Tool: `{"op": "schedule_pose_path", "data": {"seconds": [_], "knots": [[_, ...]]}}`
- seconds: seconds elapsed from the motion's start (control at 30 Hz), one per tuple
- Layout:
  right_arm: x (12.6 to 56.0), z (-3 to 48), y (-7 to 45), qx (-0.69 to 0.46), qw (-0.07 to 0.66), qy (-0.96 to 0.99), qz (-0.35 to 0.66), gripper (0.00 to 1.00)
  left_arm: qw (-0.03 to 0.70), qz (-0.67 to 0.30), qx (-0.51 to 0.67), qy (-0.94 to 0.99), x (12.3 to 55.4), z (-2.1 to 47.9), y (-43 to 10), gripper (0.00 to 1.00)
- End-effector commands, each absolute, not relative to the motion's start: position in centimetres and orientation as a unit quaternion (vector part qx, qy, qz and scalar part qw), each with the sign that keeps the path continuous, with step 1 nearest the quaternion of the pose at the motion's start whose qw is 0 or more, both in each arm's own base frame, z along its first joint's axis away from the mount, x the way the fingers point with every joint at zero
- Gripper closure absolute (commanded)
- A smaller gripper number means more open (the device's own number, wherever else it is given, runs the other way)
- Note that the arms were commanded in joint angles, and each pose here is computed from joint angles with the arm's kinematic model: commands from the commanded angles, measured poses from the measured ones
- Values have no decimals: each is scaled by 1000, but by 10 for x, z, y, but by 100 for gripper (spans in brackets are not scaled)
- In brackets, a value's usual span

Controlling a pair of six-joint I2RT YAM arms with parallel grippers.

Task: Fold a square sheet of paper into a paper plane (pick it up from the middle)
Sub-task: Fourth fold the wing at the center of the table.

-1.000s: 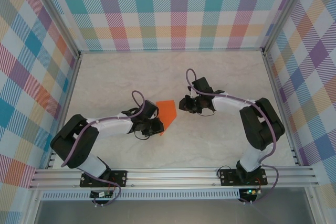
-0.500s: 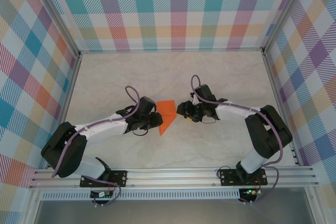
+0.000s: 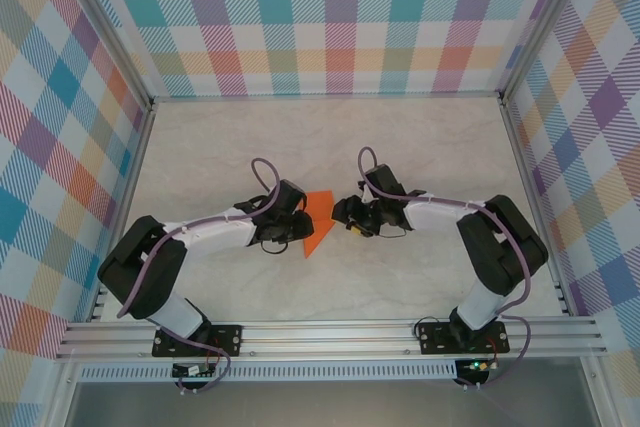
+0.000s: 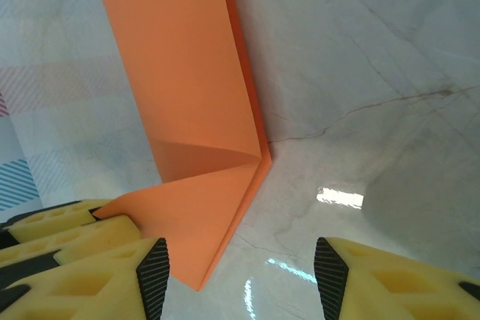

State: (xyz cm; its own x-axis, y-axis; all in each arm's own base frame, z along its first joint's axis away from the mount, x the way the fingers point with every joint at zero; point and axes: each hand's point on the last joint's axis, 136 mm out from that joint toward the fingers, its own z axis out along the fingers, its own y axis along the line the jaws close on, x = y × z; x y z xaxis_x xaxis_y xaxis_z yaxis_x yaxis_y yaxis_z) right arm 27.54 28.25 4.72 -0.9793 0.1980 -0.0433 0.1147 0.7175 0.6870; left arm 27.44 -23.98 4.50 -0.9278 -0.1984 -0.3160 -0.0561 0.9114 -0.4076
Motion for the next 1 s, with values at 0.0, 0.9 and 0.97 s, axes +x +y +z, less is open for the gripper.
{"op": "schedule_pose_path", "data": {"seconds": [0.0, 0.9, 0.97], "knots": [[278, 52, 297, 77, 51, 920, 382, 45, 179, -165, -58, 968, 276, 39, -235, 71], [277, 41, 340, 14, 18, 911, 412, 65, 155, -133, -58, 977, 268, 24, -226, 70], [277, 39, 341, 13, 17, 912, 410, 72, 157, -134, -58, 977, 269, 26, -226, 70]]}}
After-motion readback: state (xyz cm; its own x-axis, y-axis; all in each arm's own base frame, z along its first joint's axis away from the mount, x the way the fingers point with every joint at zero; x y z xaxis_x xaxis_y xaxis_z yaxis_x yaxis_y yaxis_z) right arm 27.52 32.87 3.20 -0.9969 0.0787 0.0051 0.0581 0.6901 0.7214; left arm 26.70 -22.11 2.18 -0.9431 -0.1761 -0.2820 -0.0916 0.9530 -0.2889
